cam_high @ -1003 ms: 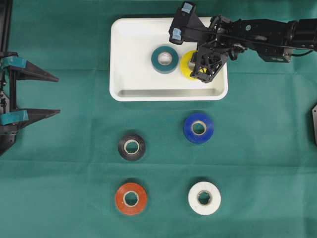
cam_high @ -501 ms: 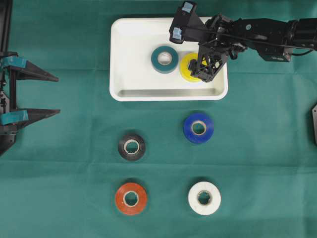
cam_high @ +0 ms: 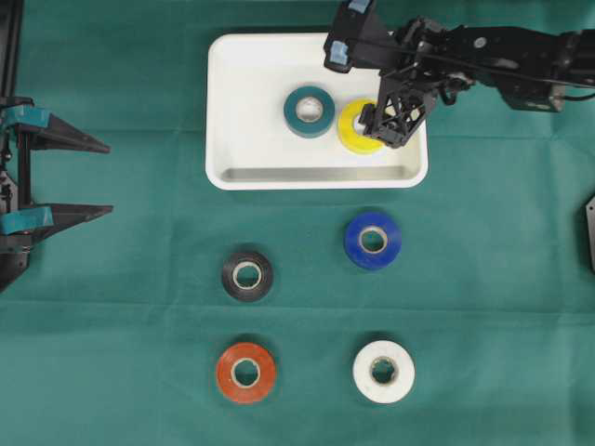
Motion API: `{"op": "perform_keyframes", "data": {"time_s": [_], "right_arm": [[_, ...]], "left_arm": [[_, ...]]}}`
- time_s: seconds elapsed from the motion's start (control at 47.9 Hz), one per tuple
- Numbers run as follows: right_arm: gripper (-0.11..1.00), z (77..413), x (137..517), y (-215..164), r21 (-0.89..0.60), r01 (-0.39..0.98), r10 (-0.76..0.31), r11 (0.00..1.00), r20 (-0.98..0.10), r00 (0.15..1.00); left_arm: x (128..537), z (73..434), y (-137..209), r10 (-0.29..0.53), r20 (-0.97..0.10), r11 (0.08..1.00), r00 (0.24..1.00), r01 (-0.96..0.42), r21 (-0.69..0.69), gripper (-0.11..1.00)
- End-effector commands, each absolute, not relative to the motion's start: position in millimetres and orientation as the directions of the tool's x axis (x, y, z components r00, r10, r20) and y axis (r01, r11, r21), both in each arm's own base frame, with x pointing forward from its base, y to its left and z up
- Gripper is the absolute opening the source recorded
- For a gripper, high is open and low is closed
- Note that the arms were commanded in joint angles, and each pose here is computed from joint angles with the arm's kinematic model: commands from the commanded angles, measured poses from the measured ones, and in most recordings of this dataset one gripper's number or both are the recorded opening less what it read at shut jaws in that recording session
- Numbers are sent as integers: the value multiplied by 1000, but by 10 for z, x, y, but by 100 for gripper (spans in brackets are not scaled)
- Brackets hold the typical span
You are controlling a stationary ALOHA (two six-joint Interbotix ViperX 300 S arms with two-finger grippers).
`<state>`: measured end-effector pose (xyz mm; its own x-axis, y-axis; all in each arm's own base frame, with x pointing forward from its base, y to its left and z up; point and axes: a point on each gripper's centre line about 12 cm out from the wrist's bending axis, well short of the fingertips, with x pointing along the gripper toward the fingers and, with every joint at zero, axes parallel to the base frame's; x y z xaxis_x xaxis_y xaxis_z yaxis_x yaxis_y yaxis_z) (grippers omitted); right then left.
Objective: Pick up the tape from a random location and place it into the white case.
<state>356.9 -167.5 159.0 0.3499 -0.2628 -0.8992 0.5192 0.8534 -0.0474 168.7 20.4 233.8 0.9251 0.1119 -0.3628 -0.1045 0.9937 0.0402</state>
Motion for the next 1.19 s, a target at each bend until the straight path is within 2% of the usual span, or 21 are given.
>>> {"op": "perform_keyframes", "data": {"time_s": [0.0, 0.251, 0.439, 0.836, 1.17], "right_arm": [[87, 1958, 3569, -1701, -47, 526, -297, 849, -866, 401], [87, 2425, 3416, -1660, -55, 544, -324, 837, -852, 412], [87, 2654, 3325, -1648, -74, 545, -359, 835, -824, 439], [87, 2654, 3362, -1591, -59, 537, -348, 842, -820, 455], [87, 2672, 3613, -1011, -15, 401, -249, 916, -805, 539]], "left_arm": [[1706, 2365, 208, 113, -358, 994, 927, -106, 40, 95], [1706, 2365, 208, 113, -358, 994, 927, -106, 39, 95], [1706, 2365, 208, 113, -358, 994, 927, -106, 40, 95], [1706, 2365, 209, 114, -358, 994, 927, -106, 42, 95], [1706, 2365, 208, 113, -358, 994, 927, -106, 40, 95]]}}
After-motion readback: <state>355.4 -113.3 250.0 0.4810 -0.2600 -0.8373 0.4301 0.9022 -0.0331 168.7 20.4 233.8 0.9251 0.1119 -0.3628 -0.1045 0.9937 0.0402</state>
